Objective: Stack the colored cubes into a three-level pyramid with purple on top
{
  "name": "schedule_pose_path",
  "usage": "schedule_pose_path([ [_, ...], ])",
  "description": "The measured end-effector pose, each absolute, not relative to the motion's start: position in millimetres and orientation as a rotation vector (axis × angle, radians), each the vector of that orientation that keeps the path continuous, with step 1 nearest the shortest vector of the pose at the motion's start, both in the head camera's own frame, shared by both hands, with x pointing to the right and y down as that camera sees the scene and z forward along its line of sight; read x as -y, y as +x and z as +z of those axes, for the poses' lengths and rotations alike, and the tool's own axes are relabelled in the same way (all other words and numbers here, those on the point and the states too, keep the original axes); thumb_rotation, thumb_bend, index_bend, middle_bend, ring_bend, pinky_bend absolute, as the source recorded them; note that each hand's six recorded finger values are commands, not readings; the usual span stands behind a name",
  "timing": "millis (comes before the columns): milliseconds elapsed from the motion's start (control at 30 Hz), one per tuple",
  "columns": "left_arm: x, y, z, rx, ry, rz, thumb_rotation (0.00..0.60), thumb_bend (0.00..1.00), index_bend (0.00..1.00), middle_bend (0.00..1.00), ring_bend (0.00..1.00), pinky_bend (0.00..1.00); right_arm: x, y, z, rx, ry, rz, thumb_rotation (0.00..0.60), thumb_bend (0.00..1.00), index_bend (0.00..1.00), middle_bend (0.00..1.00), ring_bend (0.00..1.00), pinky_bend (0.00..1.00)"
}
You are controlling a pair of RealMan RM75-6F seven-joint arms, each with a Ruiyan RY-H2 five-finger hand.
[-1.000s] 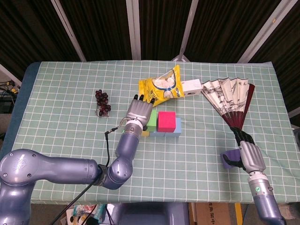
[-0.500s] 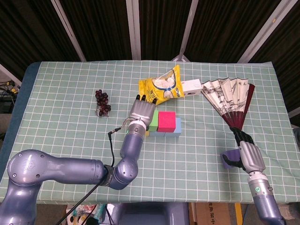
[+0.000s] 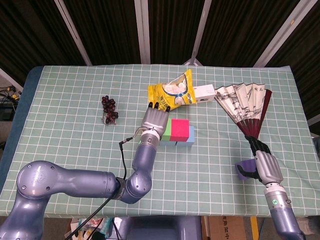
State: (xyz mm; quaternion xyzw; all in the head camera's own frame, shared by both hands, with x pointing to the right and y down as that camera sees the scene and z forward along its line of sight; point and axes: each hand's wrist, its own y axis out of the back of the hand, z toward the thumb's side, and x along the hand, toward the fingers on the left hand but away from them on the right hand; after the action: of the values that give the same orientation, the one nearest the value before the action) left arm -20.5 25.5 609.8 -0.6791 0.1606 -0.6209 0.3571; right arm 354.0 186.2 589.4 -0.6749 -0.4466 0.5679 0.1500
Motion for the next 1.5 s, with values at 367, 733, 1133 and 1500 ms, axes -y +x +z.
schedule_pose_path([
  [367,-25.5,-22.2,610.4,-0.414,-1.737,-1.614,0.600,0.42,0.00,0.38,0.01,0.00,-186.2,353.4,588.5,1.284,-1.944,1.626,0.600,0.34,0.00,0.06,0.00,0.00],
  [733,-27.1,-21.0,612.9,-0.410,-1.734,-1.611,0.600,0.42,0.00,0.38,0.01,0.00,-185.7,353.6,588.1,1.289,-1.944,1.624,0.600,0.34,0.00,0.06,0.00,0.00],
  [1133,-27.2,-20.3,613.3,-0.422,-1.726,-1.612,0.600,0.42,0.00,0.39,0.01,0.00,-185.9,353.5,588.2,1.287,-1.945,1.625,0.600,0.34,0.00,0.06,0.00,0.00],
  [1500,-26.5,-22.2,612.0,-0.445,-1.711,-1.625,0.600,0.42,0.00,0.39,0.01,0.00,-186.2,353.1,588.5,1.284,-1.947,1.624,0.600,0.34,0.00,0.06,0.00,0.00],
])
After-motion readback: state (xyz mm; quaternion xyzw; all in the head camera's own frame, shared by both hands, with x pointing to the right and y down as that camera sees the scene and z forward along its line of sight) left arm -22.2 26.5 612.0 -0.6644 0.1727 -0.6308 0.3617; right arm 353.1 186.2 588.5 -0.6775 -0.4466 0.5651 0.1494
